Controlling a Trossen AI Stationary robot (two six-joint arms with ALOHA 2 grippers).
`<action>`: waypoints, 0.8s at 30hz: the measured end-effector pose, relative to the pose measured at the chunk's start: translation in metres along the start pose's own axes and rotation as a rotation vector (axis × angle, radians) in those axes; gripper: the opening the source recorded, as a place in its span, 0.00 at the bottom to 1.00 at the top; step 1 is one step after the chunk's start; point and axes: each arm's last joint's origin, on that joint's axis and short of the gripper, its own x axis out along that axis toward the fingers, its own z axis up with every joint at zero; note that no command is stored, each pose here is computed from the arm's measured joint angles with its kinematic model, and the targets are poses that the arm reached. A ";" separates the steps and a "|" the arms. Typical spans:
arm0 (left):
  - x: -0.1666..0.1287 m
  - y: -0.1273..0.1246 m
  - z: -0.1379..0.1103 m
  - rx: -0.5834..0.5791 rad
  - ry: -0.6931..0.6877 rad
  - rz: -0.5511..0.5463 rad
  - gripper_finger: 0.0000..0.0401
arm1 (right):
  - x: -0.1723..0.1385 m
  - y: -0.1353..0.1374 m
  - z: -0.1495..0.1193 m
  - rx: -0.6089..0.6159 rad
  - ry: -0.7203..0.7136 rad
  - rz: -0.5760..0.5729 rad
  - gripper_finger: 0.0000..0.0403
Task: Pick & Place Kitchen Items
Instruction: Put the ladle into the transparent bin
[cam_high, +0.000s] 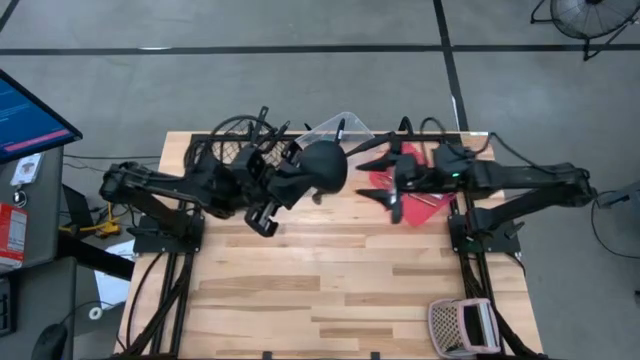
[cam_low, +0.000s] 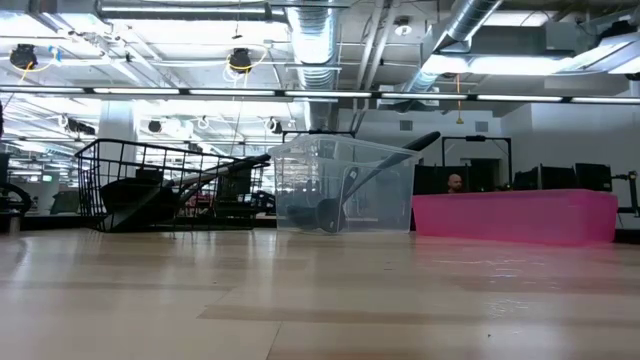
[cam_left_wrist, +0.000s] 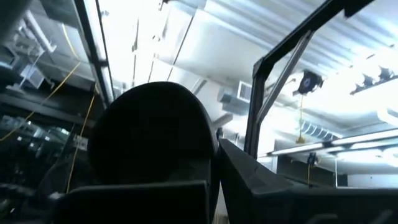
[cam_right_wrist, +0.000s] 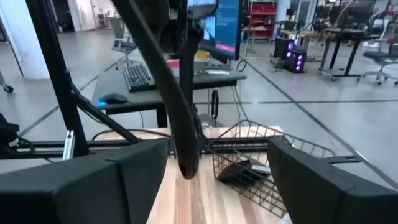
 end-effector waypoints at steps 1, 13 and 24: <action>0.000 -0.001 0.001 -0.001 -0.014 -0.005 0.00 | 0.007 0.001 -0.003 -0.001 0.007 0.004 0.68; 0.000 -0.002 0.001 0.018 -0.044 -0.014 0.00 | 0.065 0.021 -0.030 -0.048 0.004 0.142 0.86; 0.000 -0.003 0.002 0.026 -0.053 -0.016 0.00 | 0.099 0.023 -0.033 -0.049 0.008 0.103 0.83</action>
